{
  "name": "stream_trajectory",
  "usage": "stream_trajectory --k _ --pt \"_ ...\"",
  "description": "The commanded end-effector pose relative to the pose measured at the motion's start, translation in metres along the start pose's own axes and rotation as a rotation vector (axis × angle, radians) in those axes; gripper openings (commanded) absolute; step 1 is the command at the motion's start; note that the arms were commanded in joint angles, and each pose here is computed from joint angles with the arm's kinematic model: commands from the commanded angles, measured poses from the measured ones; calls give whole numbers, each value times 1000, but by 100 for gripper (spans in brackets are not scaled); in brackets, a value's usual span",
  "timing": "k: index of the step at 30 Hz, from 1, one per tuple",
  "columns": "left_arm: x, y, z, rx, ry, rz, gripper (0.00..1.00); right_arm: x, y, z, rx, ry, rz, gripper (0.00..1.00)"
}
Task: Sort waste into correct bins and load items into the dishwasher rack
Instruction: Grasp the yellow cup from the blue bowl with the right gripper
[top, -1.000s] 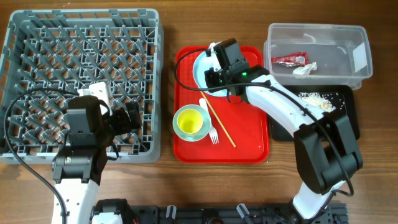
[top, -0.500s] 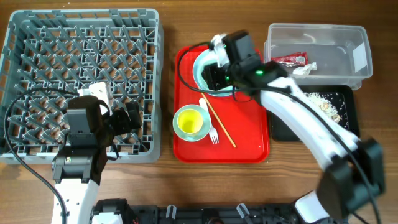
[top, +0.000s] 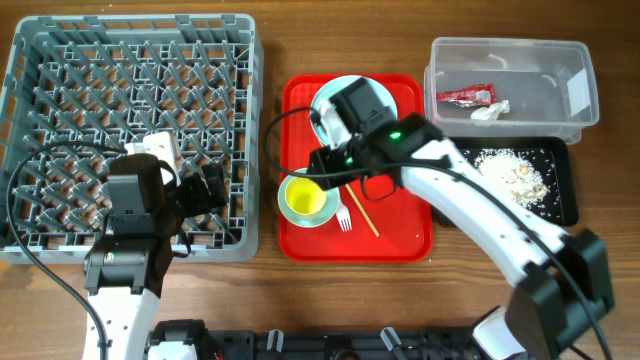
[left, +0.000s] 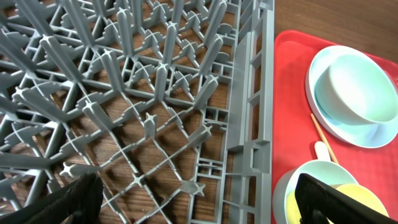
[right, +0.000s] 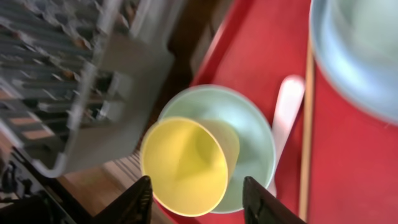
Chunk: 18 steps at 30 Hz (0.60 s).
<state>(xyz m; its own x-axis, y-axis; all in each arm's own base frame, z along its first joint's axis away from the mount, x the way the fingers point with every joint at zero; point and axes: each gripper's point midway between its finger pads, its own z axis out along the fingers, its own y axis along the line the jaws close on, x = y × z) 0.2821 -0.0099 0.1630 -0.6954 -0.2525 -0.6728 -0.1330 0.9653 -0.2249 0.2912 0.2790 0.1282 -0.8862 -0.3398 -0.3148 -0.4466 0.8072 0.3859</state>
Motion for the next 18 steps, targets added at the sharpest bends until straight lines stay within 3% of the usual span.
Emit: stream_trajectory --k 1,7,14,18 --pt "-8 -1 -4 7 -21 -11 100 17 -12 29 65 79 90 41" --pt "-8 -1 -4 7 -21 -10 100 32 -26 55 106 161 135 33" --pt "-9 -1 -4 7 -21 -10 100 34 -30 61 117 175 141 6" --pt "-9 -1 -4 7 -21 -10 100 28 -28 50 112 152 144 4"
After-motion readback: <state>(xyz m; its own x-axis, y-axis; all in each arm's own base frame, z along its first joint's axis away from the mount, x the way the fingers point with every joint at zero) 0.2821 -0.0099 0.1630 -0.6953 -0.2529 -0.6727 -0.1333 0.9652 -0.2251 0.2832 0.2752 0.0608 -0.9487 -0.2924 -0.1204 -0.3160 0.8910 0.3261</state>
